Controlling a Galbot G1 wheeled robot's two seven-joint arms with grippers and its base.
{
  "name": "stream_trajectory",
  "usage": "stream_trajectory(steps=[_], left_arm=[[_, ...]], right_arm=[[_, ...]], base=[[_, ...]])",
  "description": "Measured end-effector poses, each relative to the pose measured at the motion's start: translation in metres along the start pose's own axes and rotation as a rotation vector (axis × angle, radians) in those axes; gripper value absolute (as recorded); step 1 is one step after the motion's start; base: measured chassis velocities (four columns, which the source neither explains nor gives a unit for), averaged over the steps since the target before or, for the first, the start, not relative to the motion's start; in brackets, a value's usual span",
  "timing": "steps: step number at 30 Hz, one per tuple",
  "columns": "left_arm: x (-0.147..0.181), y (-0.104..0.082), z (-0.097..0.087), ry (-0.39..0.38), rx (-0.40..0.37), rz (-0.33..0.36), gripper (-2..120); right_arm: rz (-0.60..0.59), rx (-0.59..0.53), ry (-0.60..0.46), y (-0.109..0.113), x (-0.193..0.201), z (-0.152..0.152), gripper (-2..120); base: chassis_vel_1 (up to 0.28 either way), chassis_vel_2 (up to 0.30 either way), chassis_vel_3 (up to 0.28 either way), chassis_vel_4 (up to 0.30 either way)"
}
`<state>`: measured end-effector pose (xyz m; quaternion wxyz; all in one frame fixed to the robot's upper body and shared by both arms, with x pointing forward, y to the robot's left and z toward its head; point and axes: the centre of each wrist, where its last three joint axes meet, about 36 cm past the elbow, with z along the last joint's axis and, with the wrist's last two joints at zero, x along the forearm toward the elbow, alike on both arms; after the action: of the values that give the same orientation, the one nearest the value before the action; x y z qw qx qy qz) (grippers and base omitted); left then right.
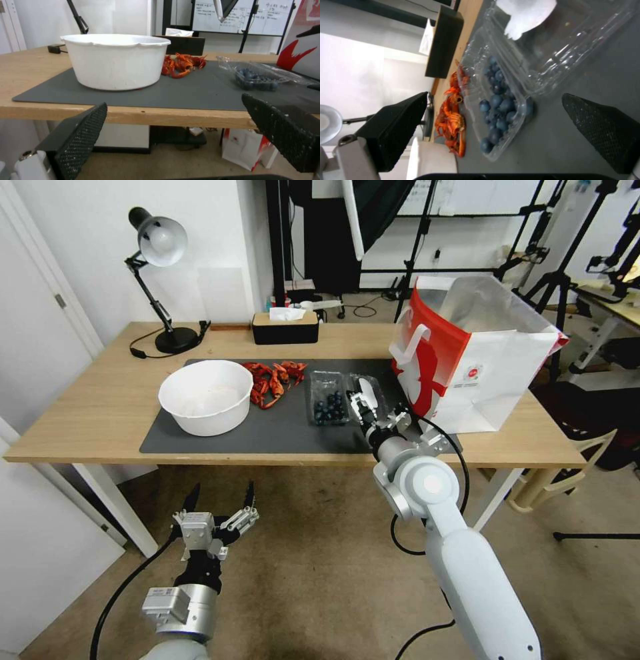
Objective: Close the takeout container lid, then place the container into the takeout bag.
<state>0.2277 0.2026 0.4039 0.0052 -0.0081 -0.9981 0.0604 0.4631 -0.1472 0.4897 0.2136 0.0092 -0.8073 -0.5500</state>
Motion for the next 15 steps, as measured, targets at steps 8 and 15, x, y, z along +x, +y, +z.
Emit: stream_trajectory(steps=[8, 15], left_arm=[[0.000, 0.001, 0.000, 0.001, -0.002, 0.000, 100], [0.001, 0.001, 0.001, 0.002, -0.001, -0.001, 100]], right_arm=[[0.016, -0.017, -0.013, 0.004, -0.008, 0.000, 100], [0.042, -0.029, -0.020, 0.012, -0.014, 0.001, 100]], base=[[0.000, 0.000, 0.000, 0.000], [0.000, 0.000, 0.000, 0.000]])
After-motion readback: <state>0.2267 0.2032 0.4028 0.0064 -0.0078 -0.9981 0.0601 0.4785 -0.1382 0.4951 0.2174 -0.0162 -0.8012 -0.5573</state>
